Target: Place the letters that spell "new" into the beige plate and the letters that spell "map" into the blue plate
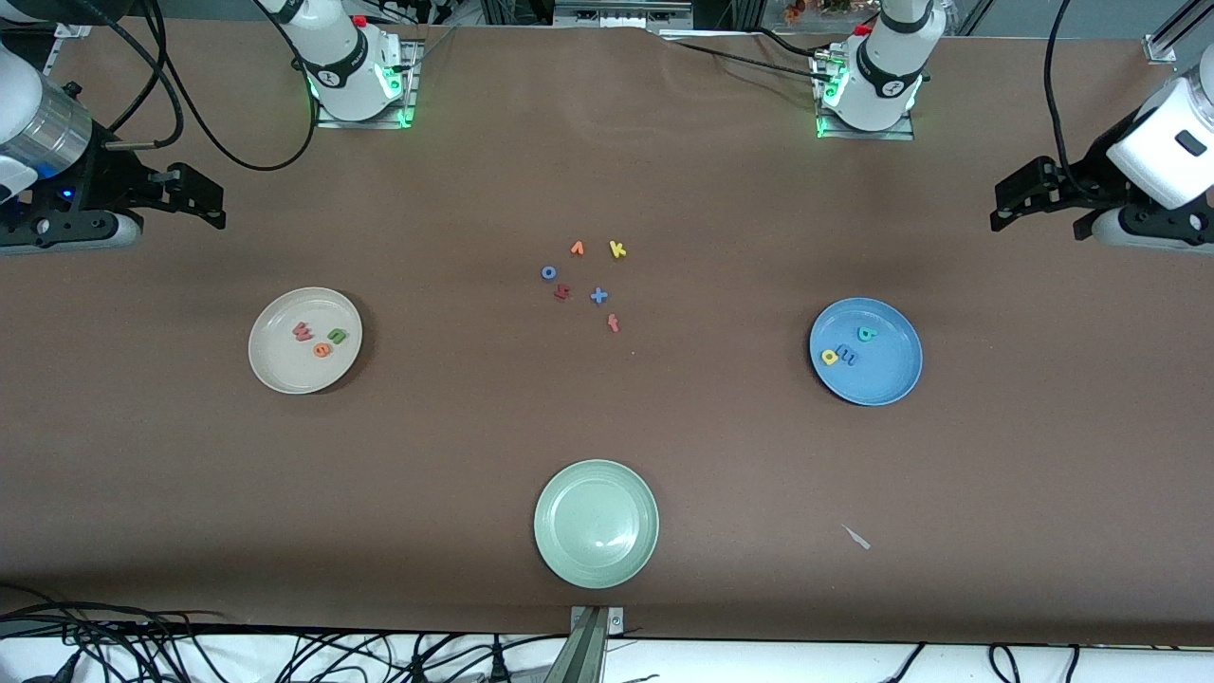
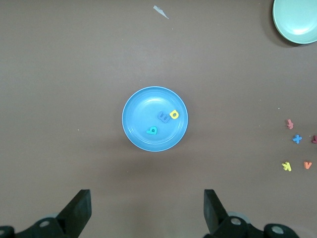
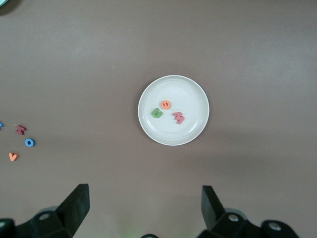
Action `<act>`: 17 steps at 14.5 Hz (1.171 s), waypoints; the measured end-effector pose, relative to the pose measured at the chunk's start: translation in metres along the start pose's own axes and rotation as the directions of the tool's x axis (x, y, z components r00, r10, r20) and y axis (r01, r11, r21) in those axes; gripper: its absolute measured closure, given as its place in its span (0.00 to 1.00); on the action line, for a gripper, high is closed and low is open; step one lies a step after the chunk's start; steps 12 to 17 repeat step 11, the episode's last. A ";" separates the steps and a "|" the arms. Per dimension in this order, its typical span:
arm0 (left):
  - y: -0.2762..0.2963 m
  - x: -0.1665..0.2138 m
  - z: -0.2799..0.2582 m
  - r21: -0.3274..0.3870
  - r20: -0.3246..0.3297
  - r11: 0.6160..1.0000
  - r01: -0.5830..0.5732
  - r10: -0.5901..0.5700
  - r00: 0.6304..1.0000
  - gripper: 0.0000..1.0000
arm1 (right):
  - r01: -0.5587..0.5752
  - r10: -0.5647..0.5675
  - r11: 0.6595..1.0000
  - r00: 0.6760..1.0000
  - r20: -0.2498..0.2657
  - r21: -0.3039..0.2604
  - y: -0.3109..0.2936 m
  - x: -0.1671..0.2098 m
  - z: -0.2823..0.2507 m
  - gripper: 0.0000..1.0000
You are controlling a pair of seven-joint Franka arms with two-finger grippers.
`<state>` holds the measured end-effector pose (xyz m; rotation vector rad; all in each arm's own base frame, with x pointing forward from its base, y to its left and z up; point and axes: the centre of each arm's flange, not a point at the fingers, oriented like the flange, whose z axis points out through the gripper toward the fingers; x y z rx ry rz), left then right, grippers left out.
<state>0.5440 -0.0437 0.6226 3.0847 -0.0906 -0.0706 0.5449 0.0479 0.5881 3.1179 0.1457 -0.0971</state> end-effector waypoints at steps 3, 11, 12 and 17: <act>-0.001 -0.004 0.000 0.001 -0.003 1.000 0.002 -0.002 1.000 0.00 | 0.000 0.000 1.000 1.000 0.000 0.000 0.000 0.000 0.000 0.00; -0.004 -0.003 -0.001 0.001 -0.008 1.000 0.008 -0.008 1.000 0.00 | 0.000 0.000 1.000 1.000 0.000 0.000 0.000 0.000 0.000 0.00; -0.004 -0.003 -0.001 0.001 -0.008 1.000 0.008 -0.008 1.000 0.00 | 0.000 0.000 1.000 1.000 0.000 0.000 0.000 0.000 0.000 0.00; -0.004 -0.003 -0.001 0.001 -0.008 1.000 0.008 -0.008 1.000 0.00 | 0.000 0.000 1.000 1.000 0.000 0.000 0.000 0.000 0.000 0.00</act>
